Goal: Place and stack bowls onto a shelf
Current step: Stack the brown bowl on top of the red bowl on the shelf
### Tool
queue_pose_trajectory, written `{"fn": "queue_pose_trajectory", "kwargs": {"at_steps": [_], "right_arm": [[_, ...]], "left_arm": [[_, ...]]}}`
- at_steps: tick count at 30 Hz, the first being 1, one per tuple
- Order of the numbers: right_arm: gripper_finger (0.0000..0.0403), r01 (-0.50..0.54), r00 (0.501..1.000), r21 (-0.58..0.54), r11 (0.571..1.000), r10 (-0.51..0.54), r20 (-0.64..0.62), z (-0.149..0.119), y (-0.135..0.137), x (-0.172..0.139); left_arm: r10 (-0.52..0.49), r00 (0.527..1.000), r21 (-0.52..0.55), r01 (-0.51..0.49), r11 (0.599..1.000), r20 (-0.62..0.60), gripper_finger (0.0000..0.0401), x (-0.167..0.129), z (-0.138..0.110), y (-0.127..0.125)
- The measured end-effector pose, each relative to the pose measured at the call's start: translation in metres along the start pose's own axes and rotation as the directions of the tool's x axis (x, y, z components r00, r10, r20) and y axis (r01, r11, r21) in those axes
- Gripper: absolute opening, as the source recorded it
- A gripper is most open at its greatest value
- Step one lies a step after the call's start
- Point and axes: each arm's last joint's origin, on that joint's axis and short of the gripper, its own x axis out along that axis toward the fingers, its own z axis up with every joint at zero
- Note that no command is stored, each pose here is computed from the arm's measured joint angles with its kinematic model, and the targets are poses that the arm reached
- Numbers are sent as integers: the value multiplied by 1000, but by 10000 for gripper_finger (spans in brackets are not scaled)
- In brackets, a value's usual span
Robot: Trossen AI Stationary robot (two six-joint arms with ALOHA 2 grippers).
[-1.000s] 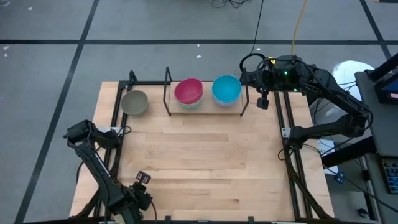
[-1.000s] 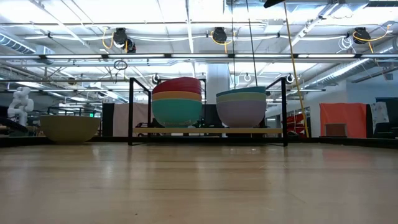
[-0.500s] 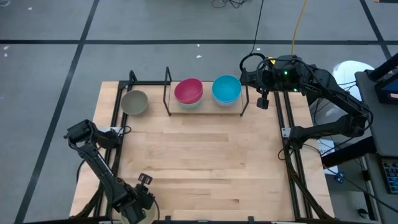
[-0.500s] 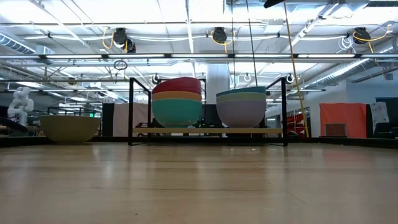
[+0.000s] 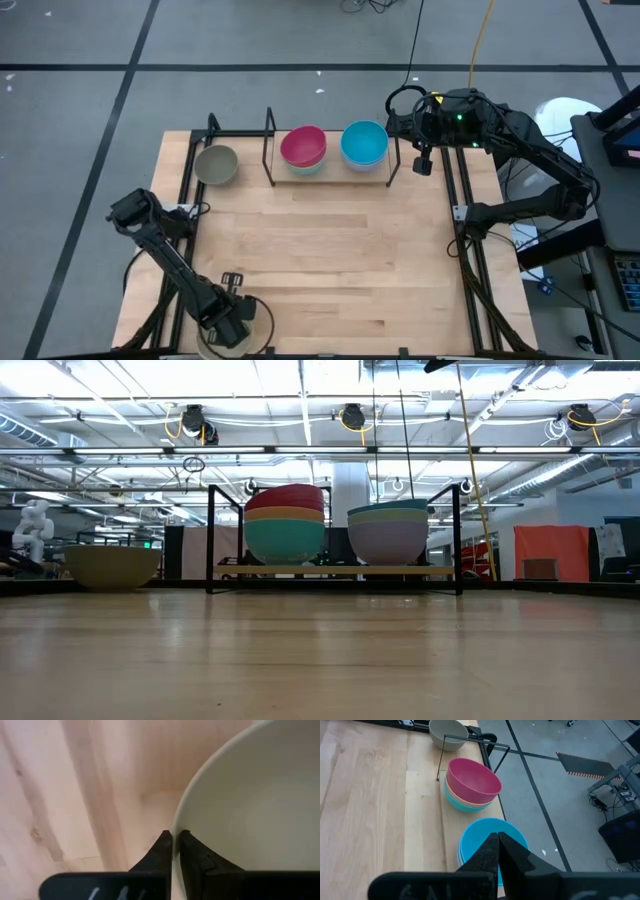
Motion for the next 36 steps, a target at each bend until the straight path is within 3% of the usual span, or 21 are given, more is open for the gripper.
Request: {"fn": "queue_pose_trajectory", "kwargs": {"at_steps": [9, 17, 27, 36], "right_arm": [[0, 0, 1000, 0, 1000, 0, 0, 0, 0, 0], [0, 0, 1000, -12, 1000, 0, 0, 0, 0, 0], [0, -3, 1000, -35, 999, 3, -7, -1, 0, 0], [0, -7, 1000, -63, 998, 6, -19, -2, 1, 0]], "left_arm": [[105, 994, -236, -100, 967, 11, 9, -30, -3, 34], [161, 984, -472, -107, 875, 75, 8, -77, -15, 79], [181, 965, -547, -50, 836, 188, 8, -121, -10, 127], [288, 874, -542, -34, 840, 391, 8, -192, 10, 176]]}}
